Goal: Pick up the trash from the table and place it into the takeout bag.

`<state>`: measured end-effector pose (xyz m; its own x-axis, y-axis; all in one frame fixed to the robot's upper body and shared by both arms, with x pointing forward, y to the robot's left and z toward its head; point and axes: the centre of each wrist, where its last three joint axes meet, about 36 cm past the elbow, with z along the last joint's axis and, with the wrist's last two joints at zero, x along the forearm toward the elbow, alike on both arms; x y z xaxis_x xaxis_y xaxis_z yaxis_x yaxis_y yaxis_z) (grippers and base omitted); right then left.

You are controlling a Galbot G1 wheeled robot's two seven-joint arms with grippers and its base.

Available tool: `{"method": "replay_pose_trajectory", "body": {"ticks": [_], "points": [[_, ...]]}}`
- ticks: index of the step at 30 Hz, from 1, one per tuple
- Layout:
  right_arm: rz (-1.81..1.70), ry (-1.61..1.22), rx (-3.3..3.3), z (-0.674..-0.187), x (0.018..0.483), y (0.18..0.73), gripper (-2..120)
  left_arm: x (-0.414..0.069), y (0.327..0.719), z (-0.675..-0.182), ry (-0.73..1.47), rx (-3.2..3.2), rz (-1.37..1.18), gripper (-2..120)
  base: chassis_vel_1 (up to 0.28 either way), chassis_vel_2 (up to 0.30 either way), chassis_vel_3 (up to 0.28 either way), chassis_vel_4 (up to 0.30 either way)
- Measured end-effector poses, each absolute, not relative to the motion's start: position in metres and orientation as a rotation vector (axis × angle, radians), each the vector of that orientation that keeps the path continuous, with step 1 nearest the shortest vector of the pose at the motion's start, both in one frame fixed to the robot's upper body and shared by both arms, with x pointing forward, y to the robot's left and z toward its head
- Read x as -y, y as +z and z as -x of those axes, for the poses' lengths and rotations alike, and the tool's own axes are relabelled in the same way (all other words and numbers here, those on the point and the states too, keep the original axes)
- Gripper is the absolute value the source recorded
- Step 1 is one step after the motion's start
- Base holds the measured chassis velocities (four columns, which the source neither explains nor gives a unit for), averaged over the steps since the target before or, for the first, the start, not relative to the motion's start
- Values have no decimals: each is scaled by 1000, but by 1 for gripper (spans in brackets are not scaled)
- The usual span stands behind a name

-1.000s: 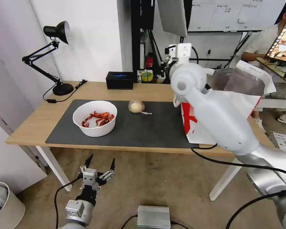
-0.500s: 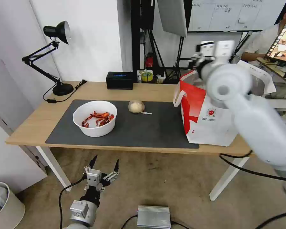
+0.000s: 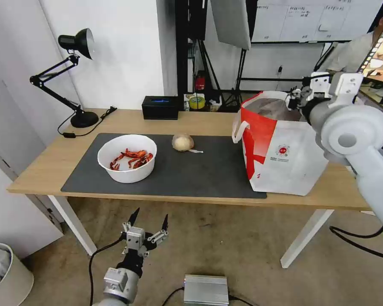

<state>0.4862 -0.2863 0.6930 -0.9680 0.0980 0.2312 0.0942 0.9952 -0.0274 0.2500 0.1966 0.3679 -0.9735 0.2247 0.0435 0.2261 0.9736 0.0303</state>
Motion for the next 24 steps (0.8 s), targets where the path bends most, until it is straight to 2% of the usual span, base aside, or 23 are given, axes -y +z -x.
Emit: {"method": "replay_pose_trajectory", "body": {"ticks": [13, 15, 17, 19, 20, 24], "points": [[181, -8, 2844, -491, 306, 667, 3, -198, 366, -256, -79, 3078, 386, 100, 0, 0, 0, 0], [183, -18, 2839, -491, 308, 666, 12, -198, 365, -257, -79, 3075, 390, 100, 0, 0, 0, 0], [183, -23, 2838, -491, 308, 667, 15, -198, 365, -257, -78, 3075, 392, 100, 0, 0, 0, 0], [177, -33, 2840, -489, 310, 669, 25, -196, 364, -257, -75, 3072, 398, 100, 0, 0, 0, 0], [177, -33, 2840, -489, 310, 669, 25, -196, 364, -257, -75, 3072, 398, 100, 0, 0, 0, 0], [171, -36, 2847, -486, 311, 674, 45, -194, 364, -257, -69, 3072, 406, 100, 0, 0, 0, 0]]}}
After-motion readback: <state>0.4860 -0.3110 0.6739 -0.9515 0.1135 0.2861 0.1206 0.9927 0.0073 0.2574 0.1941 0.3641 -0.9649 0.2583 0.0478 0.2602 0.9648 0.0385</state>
